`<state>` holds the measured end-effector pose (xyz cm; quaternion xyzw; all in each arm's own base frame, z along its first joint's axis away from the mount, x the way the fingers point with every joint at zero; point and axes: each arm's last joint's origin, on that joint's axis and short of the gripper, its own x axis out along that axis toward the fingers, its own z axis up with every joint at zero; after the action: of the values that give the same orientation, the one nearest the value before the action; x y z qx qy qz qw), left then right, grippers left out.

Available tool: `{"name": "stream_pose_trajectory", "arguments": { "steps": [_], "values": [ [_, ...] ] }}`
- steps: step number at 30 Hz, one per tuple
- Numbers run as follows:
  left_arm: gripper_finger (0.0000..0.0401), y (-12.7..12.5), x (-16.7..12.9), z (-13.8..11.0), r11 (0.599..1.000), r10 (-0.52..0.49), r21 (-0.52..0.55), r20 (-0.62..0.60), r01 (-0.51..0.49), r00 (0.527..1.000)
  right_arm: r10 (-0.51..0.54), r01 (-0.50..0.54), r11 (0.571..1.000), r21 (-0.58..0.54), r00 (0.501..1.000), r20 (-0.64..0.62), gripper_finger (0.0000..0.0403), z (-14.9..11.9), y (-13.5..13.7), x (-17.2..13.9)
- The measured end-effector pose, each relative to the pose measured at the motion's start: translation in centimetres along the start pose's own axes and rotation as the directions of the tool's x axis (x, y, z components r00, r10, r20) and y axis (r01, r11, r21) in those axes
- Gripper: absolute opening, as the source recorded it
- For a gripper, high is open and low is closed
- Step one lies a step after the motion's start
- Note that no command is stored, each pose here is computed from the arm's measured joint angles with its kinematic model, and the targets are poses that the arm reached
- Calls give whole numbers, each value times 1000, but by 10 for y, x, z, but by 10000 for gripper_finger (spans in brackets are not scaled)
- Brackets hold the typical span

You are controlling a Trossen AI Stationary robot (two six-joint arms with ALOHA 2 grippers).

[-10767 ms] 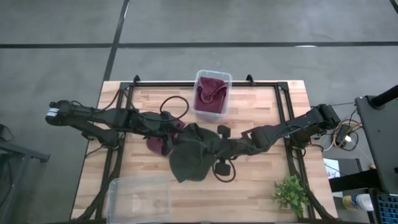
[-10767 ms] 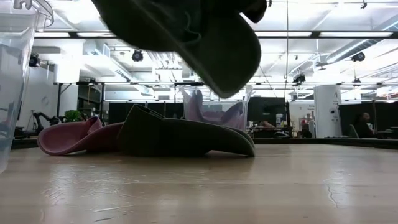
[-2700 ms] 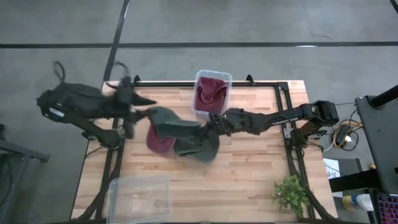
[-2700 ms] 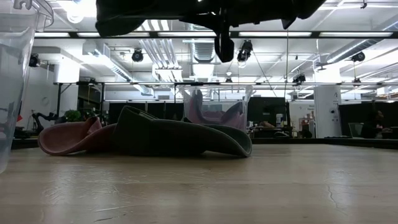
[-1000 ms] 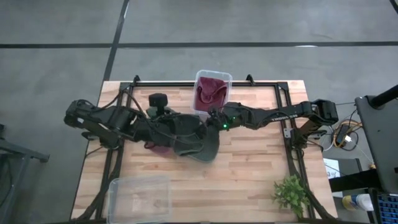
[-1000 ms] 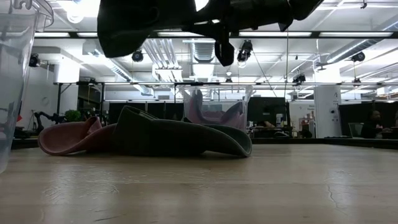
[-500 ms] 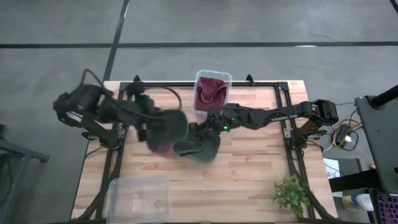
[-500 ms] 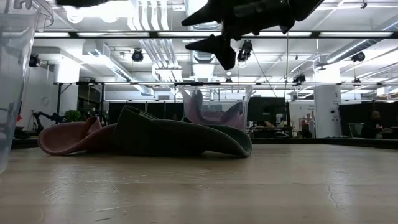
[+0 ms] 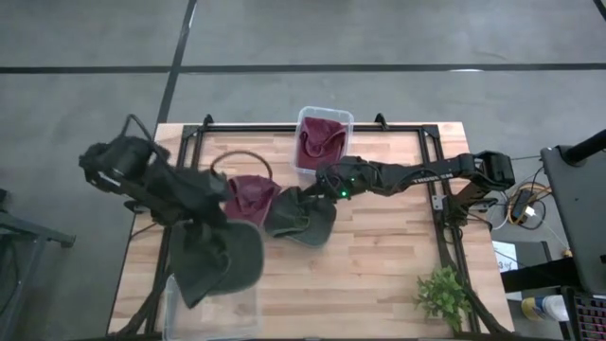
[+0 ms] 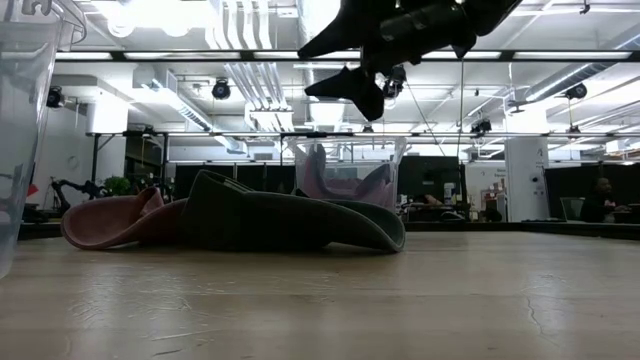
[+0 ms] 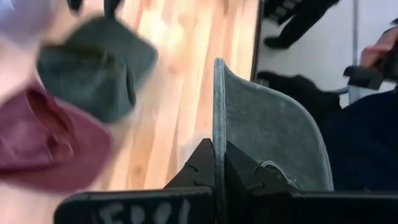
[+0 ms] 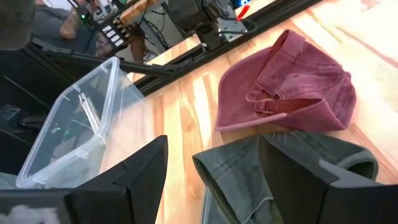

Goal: Pick & Place hat
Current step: Put the bottom black cap into the bottom transparent bin

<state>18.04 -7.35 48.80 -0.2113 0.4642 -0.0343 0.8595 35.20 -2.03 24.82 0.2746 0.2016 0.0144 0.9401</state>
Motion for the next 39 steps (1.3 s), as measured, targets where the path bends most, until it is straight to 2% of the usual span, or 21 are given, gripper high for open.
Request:
{"name": "stream_pose_trajectory", "arguments": {
  "steps": [3,7,11,15,18,21,25,28,34,39],
  "values": [
    [6,-4,23,-9,999,27,-44,-98,-32,995,-7,7,1000,3,1000,-13,237,-2,-1,0],
    [6,-11,53,-26,996,25,-79,-259,-47,965,-8,9,1000,3,1000,-20,235,-3,-1,0],
    [6,-17,81,-37,995,-12,-102,-332,-23,943,-5,5,1000,2,1000,-29,239,-5,0,1],
    [6,-19,103,-39,996,-51,-91,-325,23,944,-5,5,1000,3,1000,-29,239,-5,0,0],
    [6,-16,115,-41,998,-8,-56,-307,-9,952,-6,6,1000,6,1000,-30,235,-5,0,0],
    [6,-14,124,-44,998,-1,-66,-312,-21,950,-2,2,1000,4,999,-35,232,-6,2,1],
    [12,-15,136,-47,993,-69,-116,-330,32,941,2,-2,1000,2,999,-37,231,-7,3,1],
    [16,-14,145,-50,992,-81,-119,-334,43,939,2,-2,1000,2,999,-37,230,-7,3,1],
    [6,-5,160,-59,992,-44,-128,-380,-5,924,2,-2,1000,-2,999,-37,232,-7,3,1],
    [20,-2,167,-63,990,-42,-143,-398,-16,916,6,-7,1000,-4,999,-40,233,-8,5,2]
  ]
}}
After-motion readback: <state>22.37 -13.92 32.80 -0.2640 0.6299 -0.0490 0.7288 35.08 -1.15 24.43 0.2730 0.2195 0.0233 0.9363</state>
